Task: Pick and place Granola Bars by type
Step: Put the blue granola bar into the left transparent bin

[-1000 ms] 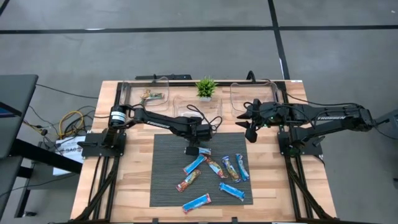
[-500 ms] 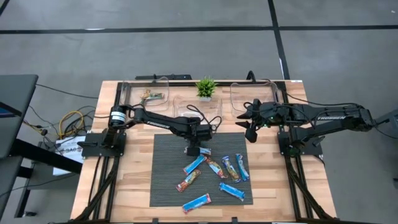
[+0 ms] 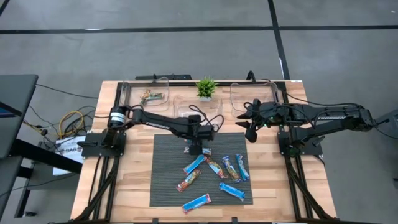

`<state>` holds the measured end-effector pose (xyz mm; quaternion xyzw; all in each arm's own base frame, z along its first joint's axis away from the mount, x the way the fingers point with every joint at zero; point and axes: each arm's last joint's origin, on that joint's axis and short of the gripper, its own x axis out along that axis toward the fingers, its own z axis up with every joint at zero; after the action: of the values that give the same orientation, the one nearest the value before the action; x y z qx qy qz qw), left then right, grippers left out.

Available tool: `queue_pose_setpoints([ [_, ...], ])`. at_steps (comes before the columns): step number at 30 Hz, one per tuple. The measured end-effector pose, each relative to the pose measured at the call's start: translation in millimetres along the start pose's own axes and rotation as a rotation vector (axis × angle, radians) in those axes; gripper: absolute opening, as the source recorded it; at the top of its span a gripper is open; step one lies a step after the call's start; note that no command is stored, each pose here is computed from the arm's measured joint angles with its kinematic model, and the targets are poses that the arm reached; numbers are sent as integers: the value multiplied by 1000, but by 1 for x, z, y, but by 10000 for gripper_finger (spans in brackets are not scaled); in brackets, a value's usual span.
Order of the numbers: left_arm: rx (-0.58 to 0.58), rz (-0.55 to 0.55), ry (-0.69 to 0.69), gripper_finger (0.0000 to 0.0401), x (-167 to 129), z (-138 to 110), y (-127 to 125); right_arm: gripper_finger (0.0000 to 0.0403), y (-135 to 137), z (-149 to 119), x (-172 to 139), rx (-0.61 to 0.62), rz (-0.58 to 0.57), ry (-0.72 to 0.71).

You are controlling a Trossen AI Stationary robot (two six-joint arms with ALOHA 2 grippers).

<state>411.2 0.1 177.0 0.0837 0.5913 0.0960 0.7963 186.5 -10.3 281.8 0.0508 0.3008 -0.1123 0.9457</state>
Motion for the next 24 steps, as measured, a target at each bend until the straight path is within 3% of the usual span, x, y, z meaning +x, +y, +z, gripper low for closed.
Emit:
queue_pose_setpoints([
  [11,-151,-163,37,144,10,-5,25,123,0,0,0,0,0,0],
  [15,-183,-170,49,144,15,-9,31,123,0,0,0,0,0,0],
  [24,-173,-240,38,144,15,-10,29,123,0,0,0,0,0,0],
])
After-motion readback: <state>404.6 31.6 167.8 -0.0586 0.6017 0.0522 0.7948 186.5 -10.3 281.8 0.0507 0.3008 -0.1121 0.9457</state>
